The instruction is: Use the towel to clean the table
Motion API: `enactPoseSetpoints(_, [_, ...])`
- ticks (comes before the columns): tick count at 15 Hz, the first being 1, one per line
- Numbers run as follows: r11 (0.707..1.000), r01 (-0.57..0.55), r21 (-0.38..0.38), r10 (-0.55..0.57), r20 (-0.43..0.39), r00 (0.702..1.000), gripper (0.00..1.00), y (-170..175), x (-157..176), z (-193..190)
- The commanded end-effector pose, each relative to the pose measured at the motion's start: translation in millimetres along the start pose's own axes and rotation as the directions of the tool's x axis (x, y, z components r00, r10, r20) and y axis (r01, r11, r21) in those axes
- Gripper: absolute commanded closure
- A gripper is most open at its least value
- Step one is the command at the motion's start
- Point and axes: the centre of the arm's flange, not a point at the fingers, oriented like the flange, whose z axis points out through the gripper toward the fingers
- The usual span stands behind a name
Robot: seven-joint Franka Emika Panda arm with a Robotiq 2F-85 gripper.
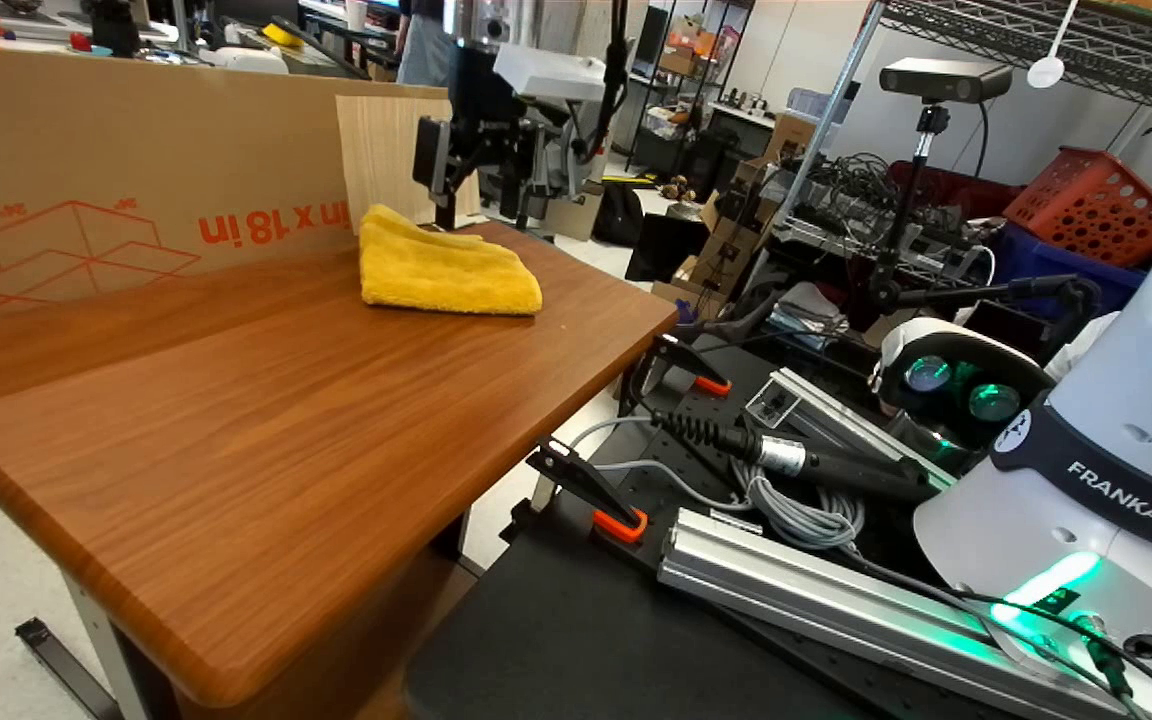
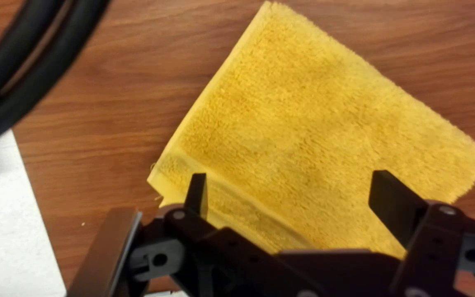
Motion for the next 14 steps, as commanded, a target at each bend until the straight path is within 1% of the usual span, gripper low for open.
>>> enactPoseSetpoints(1, [0.999, 0.031, 0.014, -0.032, 0.08, 0.996, 0.0, -11.4, 21.9, 50.0])
enactPoseSetpoints(3, [0.999, 0.037, 0.035, -0.041, 0.105, 0.994, 0.0, -17.4, 25.4, 72.9])
enactPoseSetpoints(5, [0.998, 0.045, 0.051, -0.051, 0.12, 0.991, 0.0, -24.6, 25.1, 85.0])
enactPoseSetpoints(7, [0.995, 0.081, 0.058, -0.088, 0.123, 0.989, 0.0, -35.7, 16.9, 85.2])
enactPoseSetpoints(9, [0.984, 0.169, 0.053, -0.175, 0.136, 0.975, 0.0, -57.9, -6.4, 87.4])
enactPoseSetpoints(10, [0.97, 0.236, 0.05, -0.241, 0.148, 0.959, 0.0, -73.2, -22.7, 91.3])
enactPoseSetpoints(12, [0.942, 0.331, 0.054, -0.335, 0.169, 0.927, 0.0, -105.2, -52.3, 102.2])
enactPoseSetpoints(14, [0.904, 0.423, 0.055, -0.426, 0.179, 0.887, 0.0, -135.3, -78.1, 103.7])
